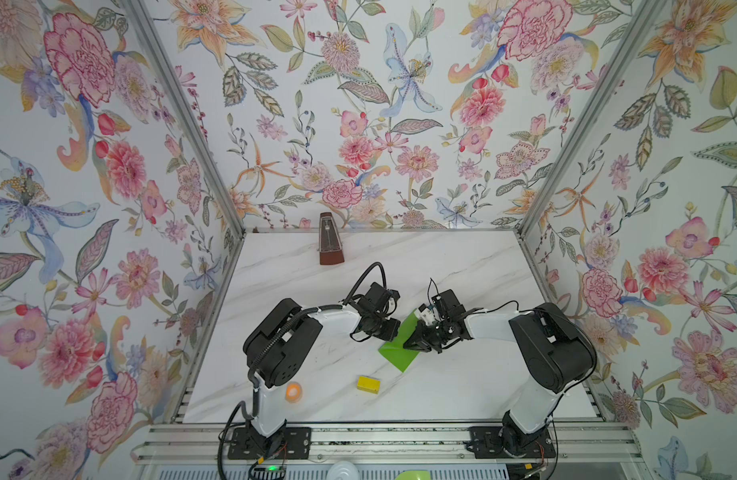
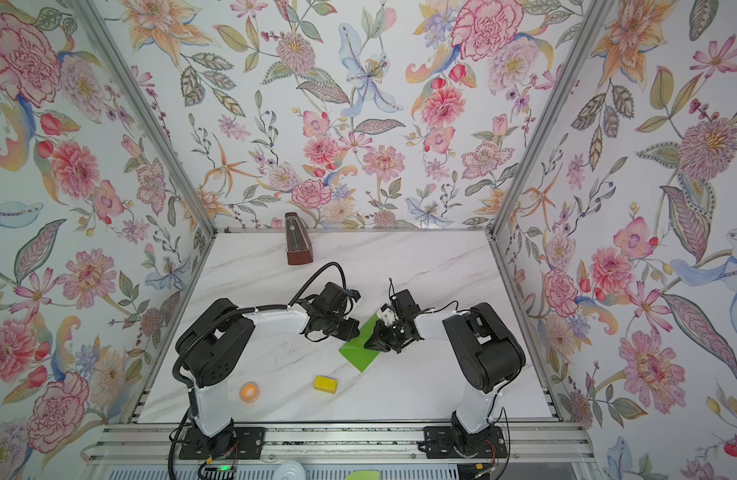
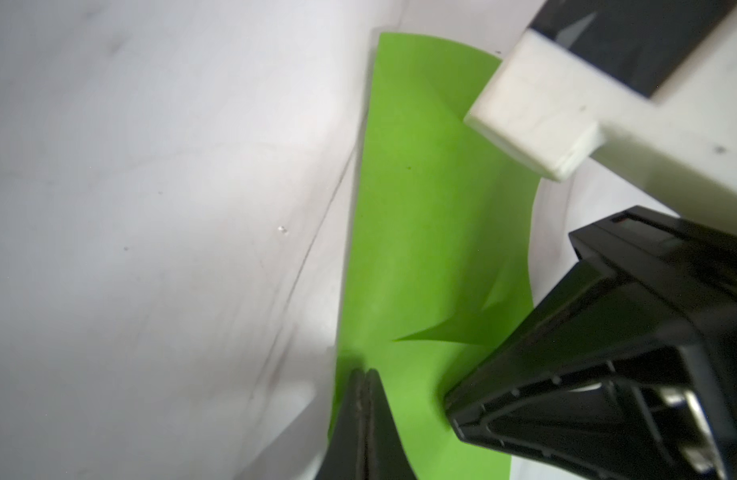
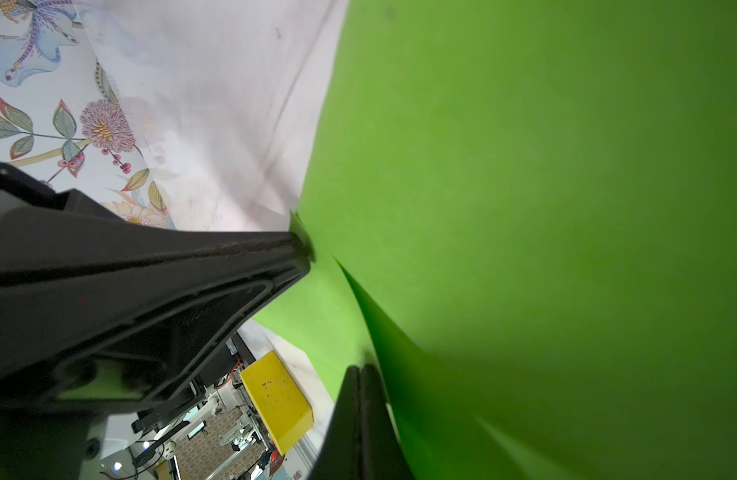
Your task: Fold a paper plane with a square sheet of paper (fold left side to right side)
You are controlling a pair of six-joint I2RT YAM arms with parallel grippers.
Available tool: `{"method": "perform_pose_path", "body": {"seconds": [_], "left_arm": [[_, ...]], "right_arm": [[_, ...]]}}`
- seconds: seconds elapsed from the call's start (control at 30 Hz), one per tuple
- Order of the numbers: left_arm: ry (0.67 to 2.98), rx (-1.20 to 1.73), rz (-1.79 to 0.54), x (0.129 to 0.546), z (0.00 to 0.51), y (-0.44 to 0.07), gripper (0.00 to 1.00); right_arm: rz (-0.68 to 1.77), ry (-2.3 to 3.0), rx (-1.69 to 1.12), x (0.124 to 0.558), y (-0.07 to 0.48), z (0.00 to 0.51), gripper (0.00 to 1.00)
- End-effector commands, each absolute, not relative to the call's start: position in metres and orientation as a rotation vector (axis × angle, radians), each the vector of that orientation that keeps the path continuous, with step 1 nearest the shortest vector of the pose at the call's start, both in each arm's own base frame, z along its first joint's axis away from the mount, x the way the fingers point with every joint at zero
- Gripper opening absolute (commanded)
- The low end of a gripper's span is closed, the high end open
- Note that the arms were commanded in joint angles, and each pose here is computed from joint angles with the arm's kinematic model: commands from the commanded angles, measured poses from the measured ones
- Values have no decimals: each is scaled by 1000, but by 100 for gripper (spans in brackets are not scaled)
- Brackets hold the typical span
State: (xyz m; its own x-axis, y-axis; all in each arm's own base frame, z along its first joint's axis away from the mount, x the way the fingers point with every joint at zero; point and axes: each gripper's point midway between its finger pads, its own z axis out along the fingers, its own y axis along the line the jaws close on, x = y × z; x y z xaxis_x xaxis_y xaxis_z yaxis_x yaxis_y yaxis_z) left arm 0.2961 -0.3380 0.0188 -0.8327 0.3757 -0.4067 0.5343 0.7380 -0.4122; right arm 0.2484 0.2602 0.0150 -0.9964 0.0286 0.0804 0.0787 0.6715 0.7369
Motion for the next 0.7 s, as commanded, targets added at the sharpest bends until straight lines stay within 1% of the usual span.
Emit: {"method": "perform_pose_path", "body": {"seconds": [0.0, 0.1, 0.17, 0.3, 0.4, 0.53, 0.67], "left_arm": [[2741, 685, -564, 303, -5, -307, 5], [2675, 624, -566, 324, 22, -306, 12], [2640, 598, -573, 330, 42, -306, 14], [2605, 578, -634, 320, 72, -312, 17], [2632, 568, -648, 302, 75, -317, 16], [2684, 539, -653, 279, 65, -325, 13], [2738, 467, -664, 267, 49, -328, 10]], "right_arm": [[-1051, -2821, -248, 231, 241, -24, 2], [-1056, -2826, -332, 233, 241, -24, 2], [-1082, -2825, -384, 236, 244, -23, 2], [-1093, -2842, -444, 241, 247, -21, 1], [-1108, -2840, -465, 242, 249, -22, 1], [-1107, -2837, -465, 242, 250, -23, 1], [-1099, -2838, -453, 242, 250, -23, 1]]}}
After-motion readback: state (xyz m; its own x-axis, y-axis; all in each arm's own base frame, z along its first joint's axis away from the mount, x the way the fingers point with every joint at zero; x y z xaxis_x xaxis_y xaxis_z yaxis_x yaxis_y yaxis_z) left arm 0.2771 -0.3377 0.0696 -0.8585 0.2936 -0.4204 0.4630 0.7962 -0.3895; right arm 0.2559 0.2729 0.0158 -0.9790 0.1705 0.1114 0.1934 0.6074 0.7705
